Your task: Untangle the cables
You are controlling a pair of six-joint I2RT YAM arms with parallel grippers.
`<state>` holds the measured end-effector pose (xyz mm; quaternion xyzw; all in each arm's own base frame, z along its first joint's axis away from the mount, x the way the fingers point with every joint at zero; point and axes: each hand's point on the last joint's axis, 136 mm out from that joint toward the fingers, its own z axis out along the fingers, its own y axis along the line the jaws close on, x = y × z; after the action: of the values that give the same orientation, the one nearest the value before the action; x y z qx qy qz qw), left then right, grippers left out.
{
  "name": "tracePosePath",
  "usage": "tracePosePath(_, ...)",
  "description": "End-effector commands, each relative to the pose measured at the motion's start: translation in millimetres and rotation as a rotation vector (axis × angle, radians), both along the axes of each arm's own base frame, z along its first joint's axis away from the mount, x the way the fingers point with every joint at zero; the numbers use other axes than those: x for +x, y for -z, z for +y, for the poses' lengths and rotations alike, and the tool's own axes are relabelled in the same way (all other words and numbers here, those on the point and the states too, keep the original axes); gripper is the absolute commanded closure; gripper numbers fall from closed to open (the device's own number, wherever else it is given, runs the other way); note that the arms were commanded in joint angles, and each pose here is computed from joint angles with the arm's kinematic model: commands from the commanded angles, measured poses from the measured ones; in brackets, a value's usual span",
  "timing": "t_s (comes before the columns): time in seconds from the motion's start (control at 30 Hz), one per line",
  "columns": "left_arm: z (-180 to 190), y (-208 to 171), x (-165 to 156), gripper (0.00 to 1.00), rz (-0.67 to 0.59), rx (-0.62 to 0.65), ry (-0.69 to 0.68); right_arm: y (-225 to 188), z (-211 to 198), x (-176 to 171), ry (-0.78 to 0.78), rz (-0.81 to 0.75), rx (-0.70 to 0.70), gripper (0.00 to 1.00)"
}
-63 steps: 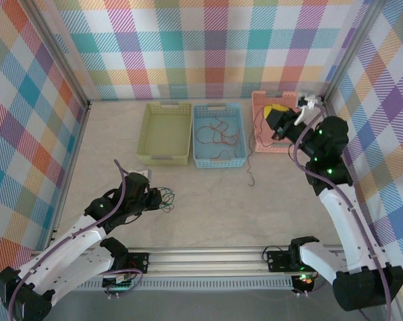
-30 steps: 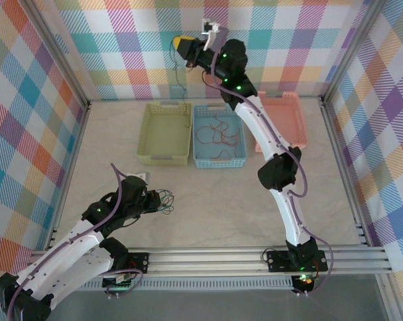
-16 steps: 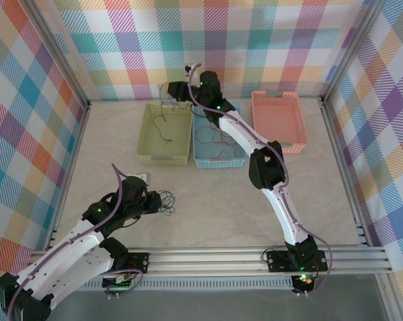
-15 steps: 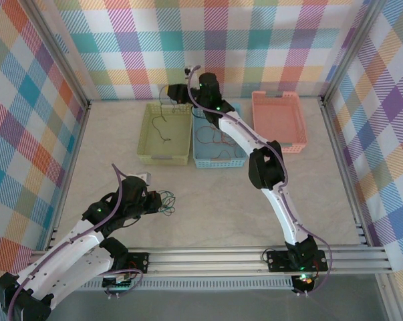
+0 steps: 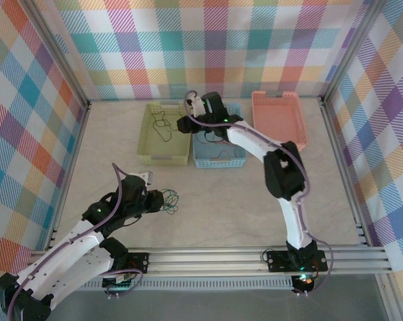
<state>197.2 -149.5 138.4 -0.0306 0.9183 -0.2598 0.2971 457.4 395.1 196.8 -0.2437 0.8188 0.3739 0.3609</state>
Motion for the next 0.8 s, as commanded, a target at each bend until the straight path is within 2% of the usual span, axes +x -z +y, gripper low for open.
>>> tracePosePath(0.0,-12,-10,6,0.92,-0.055,-0.053,0.051,-80,-13,-51,-0.139,-0.26,0.098,0.51)
tracePosePath(0.23,-29,-30,8,0.92,-0.118,-0.113,0.136,-47,-64,-161,-0.302,-0.387,0.118,0.48)
tracePosePath(0.43,-35,-39,10,0.92,-0.125,-0.128,0.154,-12,-50,-247,-0.618,-0.5,0.019,0.46)
tracePosePath(0.67,-35,-36,9,0.93,-0.056,-0.104,0.151,-7,-39,-273,-0.766,-0.702,-0.087,0.45)
tracePosePath(0.77,-34,-36,8,0.93,-0.047,-0.098,0.148,-1,-38,-280,-0.819,-0.726,-0.118,0.45)
